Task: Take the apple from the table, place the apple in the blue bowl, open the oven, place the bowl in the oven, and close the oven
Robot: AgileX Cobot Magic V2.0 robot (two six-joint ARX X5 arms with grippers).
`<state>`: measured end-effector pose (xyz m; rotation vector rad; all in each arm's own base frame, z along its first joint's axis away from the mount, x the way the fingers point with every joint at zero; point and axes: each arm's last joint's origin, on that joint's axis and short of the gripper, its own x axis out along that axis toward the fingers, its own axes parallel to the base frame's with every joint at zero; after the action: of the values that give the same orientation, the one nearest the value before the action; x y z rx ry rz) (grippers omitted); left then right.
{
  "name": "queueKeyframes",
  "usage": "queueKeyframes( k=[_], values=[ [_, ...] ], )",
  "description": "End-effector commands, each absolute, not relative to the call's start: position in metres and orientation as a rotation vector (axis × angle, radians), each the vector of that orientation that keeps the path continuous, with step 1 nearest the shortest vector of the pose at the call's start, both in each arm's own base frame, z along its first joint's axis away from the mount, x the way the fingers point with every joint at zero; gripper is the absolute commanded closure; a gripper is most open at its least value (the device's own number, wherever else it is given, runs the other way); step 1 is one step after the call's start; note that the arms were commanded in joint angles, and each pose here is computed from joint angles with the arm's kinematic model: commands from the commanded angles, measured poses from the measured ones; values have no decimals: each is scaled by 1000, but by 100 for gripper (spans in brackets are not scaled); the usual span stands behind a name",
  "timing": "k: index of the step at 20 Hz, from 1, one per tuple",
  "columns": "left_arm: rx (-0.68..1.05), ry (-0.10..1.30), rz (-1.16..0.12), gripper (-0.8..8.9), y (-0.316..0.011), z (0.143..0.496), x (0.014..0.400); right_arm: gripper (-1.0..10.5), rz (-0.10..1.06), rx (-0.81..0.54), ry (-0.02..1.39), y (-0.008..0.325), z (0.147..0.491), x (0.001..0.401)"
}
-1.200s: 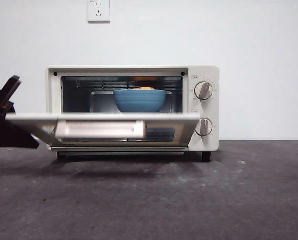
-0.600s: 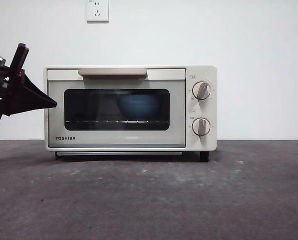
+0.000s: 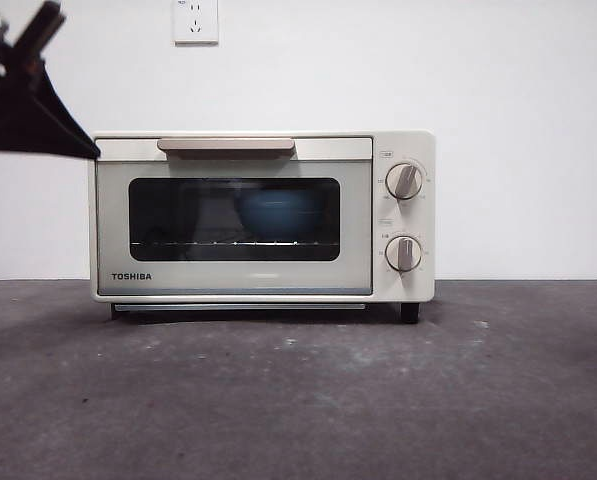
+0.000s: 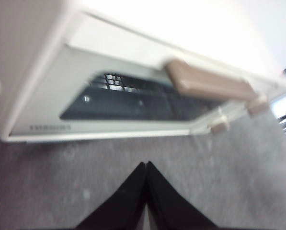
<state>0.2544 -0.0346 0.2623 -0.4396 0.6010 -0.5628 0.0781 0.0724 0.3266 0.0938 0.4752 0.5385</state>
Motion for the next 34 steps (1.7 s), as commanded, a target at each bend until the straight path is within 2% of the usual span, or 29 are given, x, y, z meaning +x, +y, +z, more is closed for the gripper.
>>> queueKeyframes(
  k=[1, 7, 12, 16, 34],
  values=[
    [-285, 550, -579, 806, -45, 285, 230, 788, 599, 62, 436, 78, 331, 81],
    [-197, 496, -589, 806, -54, 318, 155, 788, 719, 33, 492, 92, 326, 89],
    [-189, 494, -589, 806, -48, 322, 129, 809, 773, 40, 472, 98, 328, 93],
    [-189, 485, -590, 806, -45, 324, 119, 945, 779, 31, 462, 99, 328, 94],
    [-189, 471, -592, 806, -45, 326, 117, 940, 681, 43, 374, 93, 335, 92]
  ],
)
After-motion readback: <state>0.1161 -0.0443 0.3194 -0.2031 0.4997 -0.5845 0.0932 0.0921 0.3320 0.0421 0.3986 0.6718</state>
